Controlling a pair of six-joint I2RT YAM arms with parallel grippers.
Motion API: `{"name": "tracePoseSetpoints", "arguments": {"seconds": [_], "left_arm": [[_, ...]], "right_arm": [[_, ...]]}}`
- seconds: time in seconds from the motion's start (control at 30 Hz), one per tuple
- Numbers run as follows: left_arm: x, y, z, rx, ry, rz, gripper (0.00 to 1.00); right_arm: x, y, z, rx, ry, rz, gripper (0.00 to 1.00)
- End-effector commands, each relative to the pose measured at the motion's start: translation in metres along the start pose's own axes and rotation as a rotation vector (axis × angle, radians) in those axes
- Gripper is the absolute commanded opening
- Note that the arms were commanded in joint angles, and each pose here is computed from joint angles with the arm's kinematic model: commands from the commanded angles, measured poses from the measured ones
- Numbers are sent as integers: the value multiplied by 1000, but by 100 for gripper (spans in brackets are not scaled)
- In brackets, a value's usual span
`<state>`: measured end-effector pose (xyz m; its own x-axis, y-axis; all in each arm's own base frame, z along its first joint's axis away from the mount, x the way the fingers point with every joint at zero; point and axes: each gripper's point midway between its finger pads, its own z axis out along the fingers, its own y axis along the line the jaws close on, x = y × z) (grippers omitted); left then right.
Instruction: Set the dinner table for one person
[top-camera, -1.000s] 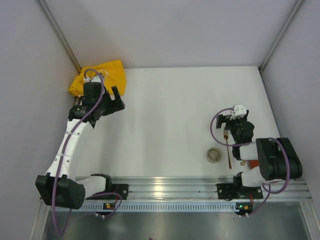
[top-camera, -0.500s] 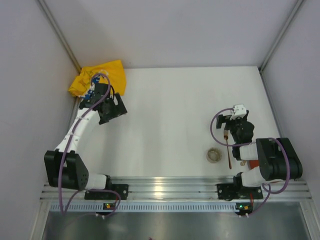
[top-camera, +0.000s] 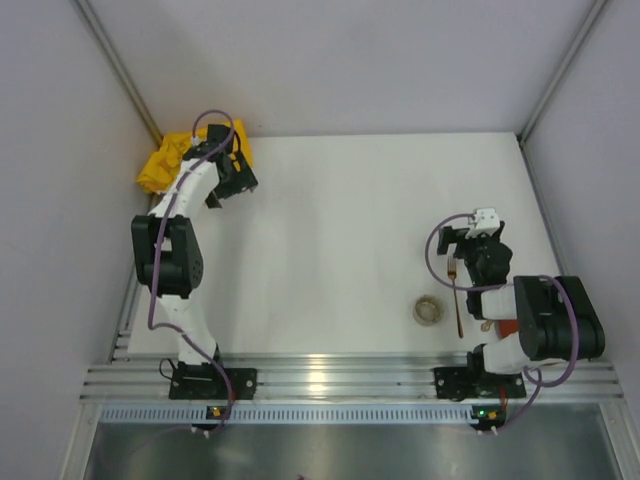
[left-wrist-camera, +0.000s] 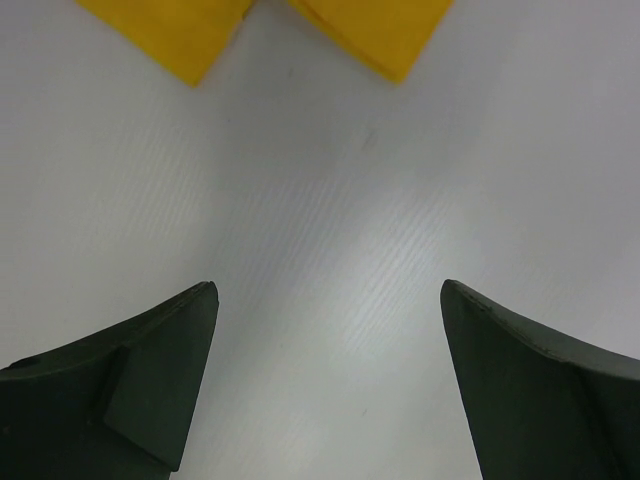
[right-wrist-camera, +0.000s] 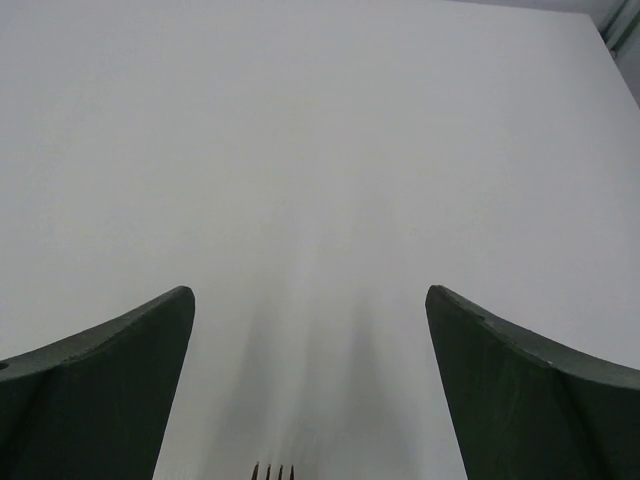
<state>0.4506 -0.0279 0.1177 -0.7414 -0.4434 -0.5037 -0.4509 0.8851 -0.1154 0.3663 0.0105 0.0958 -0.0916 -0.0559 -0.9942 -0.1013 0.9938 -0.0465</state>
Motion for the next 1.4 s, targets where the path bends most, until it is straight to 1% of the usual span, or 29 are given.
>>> {"name": "tracePoseSetpoints", "arguments": {"seconds": [0.0, 0.03, 0.07, 0.1, 0.13, 0.17, 0.2, 0.23, 0.27, 0.3, 0.33, 0.4, 0.43, 0.53, 0.57, 0.63, 0.67, 0.7, 0.73, 0.83, 0.87, 0.97, 1.03, 1.07, 1.1, 1.13, 1.17, 1.2, 1.37], "left_arm": [[-57, 18, 13, -66, -91, -154, 98], [-52, 19, 30, -90, -56, -164, 98], [-81, 35, 31, -100, -99, -255, 98], [-87, 37, 36, -101, -102, -279, 98], [-89, 39, 50, -108, -95, -297, 98], [-104, 35, 54, -75, -129, -326, 98], [-108, 33, 58, -63, -140, -335, 98], [-109, 30, 68, -54, -138, -339, 98], [-116, 24, 72, -27, -160, -354, 97], [-116, 20, 77, -13, -157, -362, 97], [-115, 17, 85, 0, -152, -373, 96], [-120, 6, 91, 39, -169, -407, 96], [-119, -3, 99, 74, -158, -420, 97], [-117, -25, 107, 112, -153, -406, 97], [-113, -35, 108, 119, -150, -389, 97], [-110, -45, 118, 122, -140, -378, 96], [-106, -48, 122, 115, -134, -385, 96], [-103, -48, 127, 110, -124, -394, 96], [-97, -47, 136, 100, -107, -401, 96], [-91, -45, 146, 86, -96, -413, 95], [-83, -57, 146, 88, -94, -384, 95], [-81, -58, 148, 78, -97, -378, 93], [-77, -58, 153, 77, -88, -378, 84], [-79, -60, 154, 90, -94, -382, 75], [-77, -65, 157, 113, -83, -383, 49], [-78, -69, 157, 133, -81, -386, 28], [-79, -73, 158, 152, -79, -392, 11], [-80, -77, 159, 165, -81, -401, 0], [-89, -102, 149, 248, -93, -417, 0]], "right_arm": [[-34, -31, 11, 185, -57, 46, 100], [-39, -31, 14, 202, -33, 49, 100], [-45, -28, 20, 195, 0, 48, 100], [-49, -27, 28, 197, 143, 97, 100], [-57, -29, 33, 215, 200, 137, 100], [-93, -38, 49, 261, 206, 182, 100], [-77, -33, 43, 290, 331, 307, 100], [-78, -38, 46, 287, 375, 362, 100], [-84, -2, 52, 56, 427, 425, 100], [-97, 8, 64, -22, 448, 471, 100], [-91, 20, 58, -62, 508, 504, 100], [-106, 22, 51, -45, 469, 509, 100], [-121, 16, 46, -2, 423, 459, 100], [-136, 5, 34, 51, 378, 451, 100], [-135, 0, 29, 84, 372, 484, 100], [-123, -8, 19, 102, 377, 643, 100], [-108, 4, 15, 38, 413, 714, 100], [-105, 5, 12, 36, 418, 783, 100], [-103, 3, 10, 35, 412, 802, 100], [-102, -3, 0, 51, 391, 752, 100], [-105, -7, -2, 61, 394, 735, 100], [-92, -10, -14, 96, 446, 699, 100], [-89, -9, -19, 99, 453, 691, 100], [-83, -10, -22, 106, 462, 681, 100], [-82, -10, -24, 110, 466, 675, 100], [-79, -10, -27, 114, 480, 673, 100], [-77, -10, -28, 117, 487, 671, 100], [-76, -10, -29, 119, 491, 668, 100], [-80, -10, -29, 113, 497, 659, 100]]}}
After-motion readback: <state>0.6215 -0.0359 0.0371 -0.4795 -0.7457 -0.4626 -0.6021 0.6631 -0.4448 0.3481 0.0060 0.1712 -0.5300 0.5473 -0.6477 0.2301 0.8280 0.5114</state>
